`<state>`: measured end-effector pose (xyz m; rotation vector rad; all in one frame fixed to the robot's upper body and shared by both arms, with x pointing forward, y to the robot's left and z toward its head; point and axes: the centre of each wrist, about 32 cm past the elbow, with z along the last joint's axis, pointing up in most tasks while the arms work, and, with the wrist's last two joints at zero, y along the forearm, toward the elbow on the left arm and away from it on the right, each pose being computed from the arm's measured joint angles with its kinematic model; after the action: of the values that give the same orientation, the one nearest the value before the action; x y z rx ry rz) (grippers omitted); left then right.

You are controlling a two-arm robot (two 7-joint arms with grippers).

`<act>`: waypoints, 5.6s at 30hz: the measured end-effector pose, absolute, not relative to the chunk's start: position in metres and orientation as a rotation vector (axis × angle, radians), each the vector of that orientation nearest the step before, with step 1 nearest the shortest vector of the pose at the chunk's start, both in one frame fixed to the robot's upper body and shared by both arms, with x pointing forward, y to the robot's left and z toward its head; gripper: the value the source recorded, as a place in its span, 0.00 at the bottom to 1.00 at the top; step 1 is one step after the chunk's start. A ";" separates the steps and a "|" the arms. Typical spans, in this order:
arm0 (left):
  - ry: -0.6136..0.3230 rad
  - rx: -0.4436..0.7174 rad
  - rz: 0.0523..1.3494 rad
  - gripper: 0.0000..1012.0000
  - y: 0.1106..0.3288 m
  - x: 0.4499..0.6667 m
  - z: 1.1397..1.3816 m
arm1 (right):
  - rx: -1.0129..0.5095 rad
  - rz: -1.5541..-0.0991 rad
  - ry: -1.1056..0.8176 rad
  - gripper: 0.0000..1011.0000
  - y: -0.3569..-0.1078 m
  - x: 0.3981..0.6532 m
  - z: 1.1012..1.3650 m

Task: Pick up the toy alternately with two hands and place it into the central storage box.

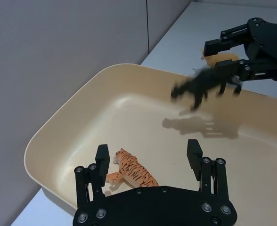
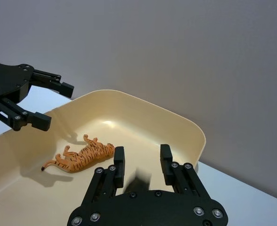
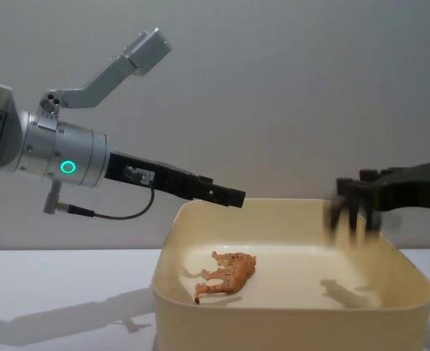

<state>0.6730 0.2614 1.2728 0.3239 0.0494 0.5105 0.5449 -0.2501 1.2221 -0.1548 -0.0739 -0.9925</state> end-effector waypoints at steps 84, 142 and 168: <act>0.049 0.324 0.510 0.99 0.261 0.673 1.273 | -0.355 -1.314 0.105 0.99 -0.339 0.505 1.175; 0.049 0.324 0.510 0.99 0.261 0.673 1.273 | -0.192 -1.169 -0.001 0.33 -0.298 0.545 1.216; 0.049 0.324 0.510 0.99 0.261 0.673 1.273 | -0.184 -0.988 0.011 0.65 -0.245 0.586 1.232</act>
<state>0.6730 0.2614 1.2728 0.3237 0.0494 0.5105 0.5862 -0.2452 1.2317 -0.1844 0.0108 -0.9878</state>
